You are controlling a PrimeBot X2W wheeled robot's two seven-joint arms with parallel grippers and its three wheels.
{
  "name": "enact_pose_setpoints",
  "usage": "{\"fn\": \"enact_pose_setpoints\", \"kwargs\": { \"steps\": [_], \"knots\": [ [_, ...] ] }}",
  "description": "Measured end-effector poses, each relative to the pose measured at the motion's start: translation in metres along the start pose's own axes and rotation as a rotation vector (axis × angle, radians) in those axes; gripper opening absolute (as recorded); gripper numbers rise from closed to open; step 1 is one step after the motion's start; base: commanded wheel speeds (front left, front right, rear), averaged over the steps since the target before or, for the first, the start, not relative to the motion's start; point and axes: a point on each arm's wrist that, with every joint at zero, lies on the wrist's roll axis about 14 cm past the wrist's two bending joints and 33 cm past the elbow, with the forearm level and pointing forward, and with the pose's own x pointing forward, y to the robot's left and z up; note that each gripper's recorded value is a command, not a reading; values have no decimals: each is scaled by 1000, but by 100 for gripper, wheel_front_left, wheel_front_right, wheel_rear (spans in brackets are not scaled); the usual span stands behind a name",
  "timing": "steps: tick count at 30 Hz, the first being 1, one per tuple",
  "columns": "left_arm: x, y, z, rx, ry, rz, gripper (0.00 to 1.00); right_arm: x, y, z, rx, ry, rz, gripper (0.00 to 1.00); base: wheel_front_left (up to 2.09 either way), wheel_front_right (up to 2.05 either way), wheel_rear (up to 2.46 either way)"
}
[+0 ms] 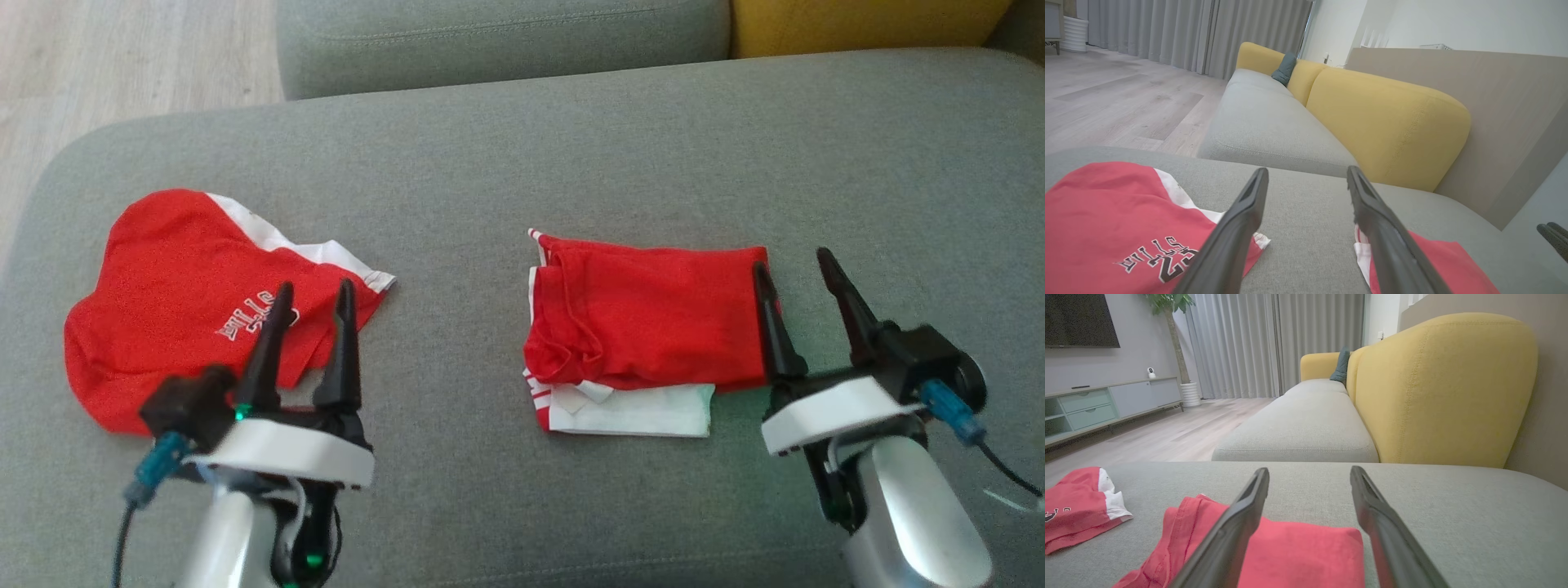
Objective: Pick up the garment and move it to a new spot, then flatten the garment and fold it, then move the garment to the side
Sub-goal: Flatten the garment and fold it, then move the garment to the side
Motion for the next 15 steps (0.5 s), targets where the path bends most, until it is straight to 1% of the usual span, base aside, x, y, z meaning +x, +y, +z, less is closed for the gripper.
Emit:
{"fn": "enact_pose_setpoints", "kwargs": {
  "steps": [4,11,15],
  "knots": [
    [-7,-5,-8,19,25,-8,100,-9,-7,-3,-9,3,-31,100,0,0,0],
    [-11,-3,-12,23,37,7,100,-14,-11,-11,25,20,-55,100,0,0,0],
    [-10,3,-17,21,51,22,100,-18,-27,-41,88,126,-118,100,0,0,0]
  ]
}}
